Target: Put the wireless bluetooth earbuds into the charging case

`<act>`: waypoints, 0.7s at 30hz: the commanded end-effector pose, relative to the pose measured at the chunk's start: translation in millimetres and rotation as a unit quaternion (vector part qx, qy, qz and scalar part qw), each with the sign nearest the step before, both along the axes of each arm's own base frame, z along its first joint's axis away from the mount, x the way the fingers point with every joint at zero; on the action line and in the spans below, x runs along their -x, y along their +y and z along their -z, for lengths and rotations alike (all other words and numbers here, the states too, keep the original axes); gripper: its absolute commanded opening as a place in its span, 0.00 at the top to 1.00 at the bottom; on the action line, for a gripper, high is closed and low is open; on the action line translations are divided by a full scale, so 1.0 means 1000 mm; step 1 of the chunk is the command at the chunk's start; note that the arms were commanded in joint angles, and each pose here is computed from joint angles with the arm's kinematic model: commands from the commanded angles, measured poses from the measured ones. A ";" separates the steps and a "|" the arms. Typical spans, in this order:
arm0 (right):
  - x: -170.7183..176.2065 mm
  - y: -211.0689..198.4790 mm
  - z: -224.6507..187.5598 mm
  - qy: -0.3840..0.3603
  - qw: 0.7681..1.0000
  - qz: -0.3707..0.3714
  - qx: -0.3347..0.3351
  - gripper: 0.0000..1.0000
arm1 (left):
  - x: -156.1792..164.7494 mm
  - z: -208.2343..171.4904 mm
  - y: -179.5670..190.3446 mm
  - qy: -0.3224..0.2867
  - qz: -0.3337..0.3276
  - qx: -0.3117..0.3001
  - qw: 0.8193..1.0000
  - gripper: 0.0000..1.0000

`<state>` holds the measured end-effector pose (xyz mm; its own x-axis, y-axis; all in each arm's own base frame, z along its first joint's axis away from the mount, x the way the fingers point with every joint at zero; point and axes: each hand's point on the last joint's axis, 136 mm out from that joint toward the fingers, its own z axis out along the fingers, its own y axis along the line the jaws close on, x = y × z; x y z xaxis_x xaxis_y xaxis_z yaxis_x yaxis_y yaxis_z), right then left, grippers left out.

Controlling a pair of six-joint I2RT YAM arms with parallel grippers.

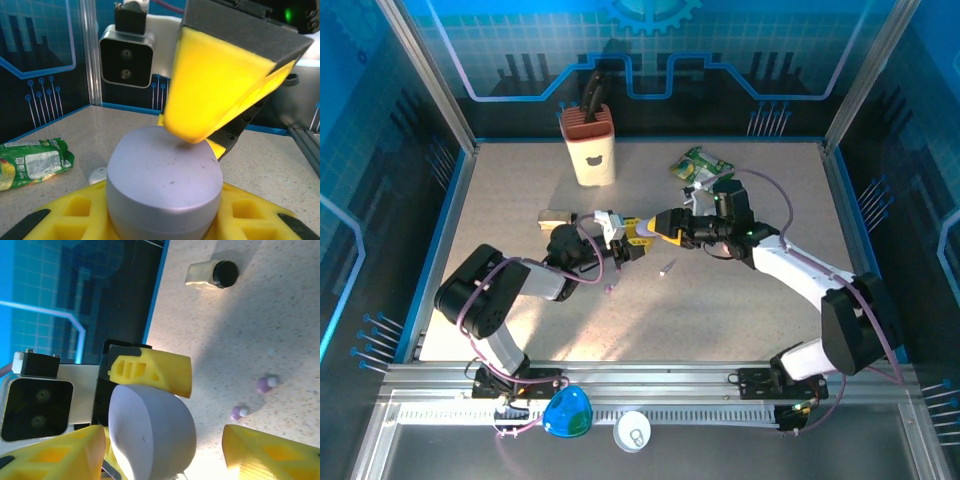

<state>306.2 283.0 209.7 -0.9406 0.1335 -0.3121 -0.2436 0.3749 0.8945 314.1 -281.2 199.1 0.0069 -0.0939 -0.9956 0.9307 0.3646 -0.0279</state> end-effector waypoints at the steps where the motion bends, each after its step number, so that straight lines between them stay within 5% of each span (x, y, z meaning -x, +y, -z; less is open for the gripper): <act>1: 0.000 0.009 -0.017 -0.001 0.998 -0.027 -0.059 0.43 | 0.010 -0.026 -0.006 -0.033 0.026 0.019 0.999 0.71; 7: -0.004 0.006 -0.015 0.002 0.998 -0.019 -0.055 0.70 | 0.010 -0.025 -0.005 -0.039 0.021 0.017 0.999 0.69; 11: -0.004 -0.003 0.000 0.009 0.999 -0.005 -0.047 0.82 | 0.009 -0.020 -0.005 -0.033 0.018 0.015 0.999 0.51; 16: -0.014 -0.034 0.023 0.012 0.998 0.053 -0.013 0.85 | 0.007 -0.014 0.000 -0.032 0.000 0.006 0.999 0.27; 21: -0.012 -0.095 0.084 0.049 0.981 0.151 0.112 0.85 | -0.001 0.004 0.003 -0.004 -0.026 -0.038 0.999 0.11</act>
